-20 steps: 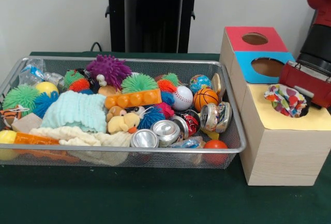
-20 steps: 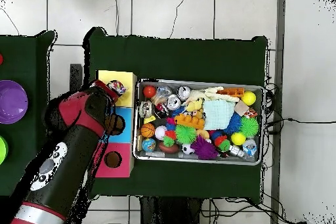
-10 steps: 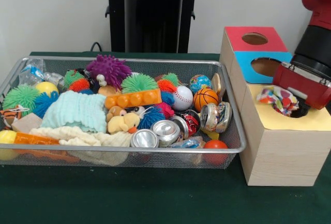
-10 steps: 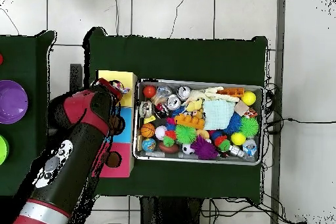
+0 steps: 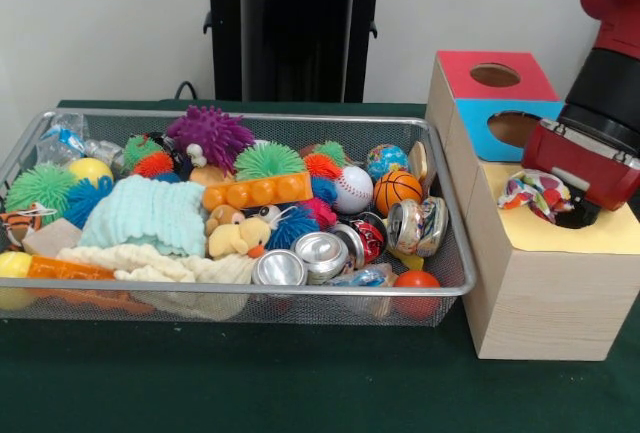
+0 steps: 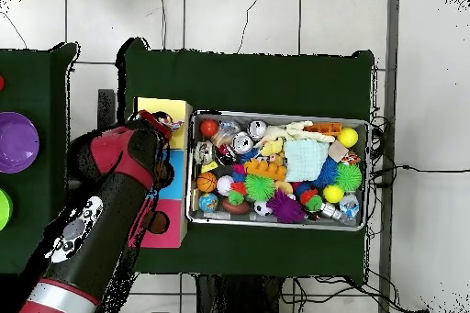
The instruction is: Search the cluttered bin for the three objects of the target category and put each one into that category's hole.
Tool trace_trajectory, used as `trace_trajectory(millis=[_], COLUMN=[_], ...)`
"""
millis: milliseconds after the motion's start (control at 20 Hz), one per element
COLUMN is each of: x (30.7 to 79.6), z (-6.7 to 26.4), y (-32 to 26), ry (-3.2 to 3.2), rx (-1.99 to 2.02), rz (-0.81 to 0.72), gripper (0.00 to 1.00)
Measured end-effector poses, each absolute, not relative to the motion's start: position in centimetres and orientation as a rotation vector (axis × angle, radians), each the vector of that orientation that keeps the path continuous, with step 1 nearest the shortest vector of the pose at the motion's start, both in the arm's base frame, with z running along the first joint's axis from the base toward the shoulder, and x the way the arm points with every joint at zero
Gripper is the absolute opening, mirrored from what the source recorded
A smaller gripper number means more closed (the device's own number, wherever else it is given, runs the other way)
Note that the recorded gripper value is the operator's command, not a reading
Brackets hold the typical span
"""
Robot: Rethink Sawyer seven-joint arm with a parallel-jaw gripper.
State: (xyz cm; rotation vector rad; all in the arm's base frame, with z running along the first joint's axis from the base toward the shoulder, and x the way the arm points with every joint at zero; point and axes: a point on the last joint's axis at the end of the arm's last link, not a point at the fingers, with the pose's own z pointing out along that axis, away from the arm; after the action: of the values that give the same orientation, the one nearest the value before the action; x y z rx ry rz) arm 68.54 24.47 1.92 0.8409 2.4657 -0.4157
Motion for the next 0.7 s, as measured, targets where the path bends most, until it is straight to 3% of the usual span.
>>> trace_trajectory(millis=[700], x=[68.57], z=[1.98], y=[24.29], ry=[2.472], rx=[0.871], rz=[-0.398], gripper=[1.0])
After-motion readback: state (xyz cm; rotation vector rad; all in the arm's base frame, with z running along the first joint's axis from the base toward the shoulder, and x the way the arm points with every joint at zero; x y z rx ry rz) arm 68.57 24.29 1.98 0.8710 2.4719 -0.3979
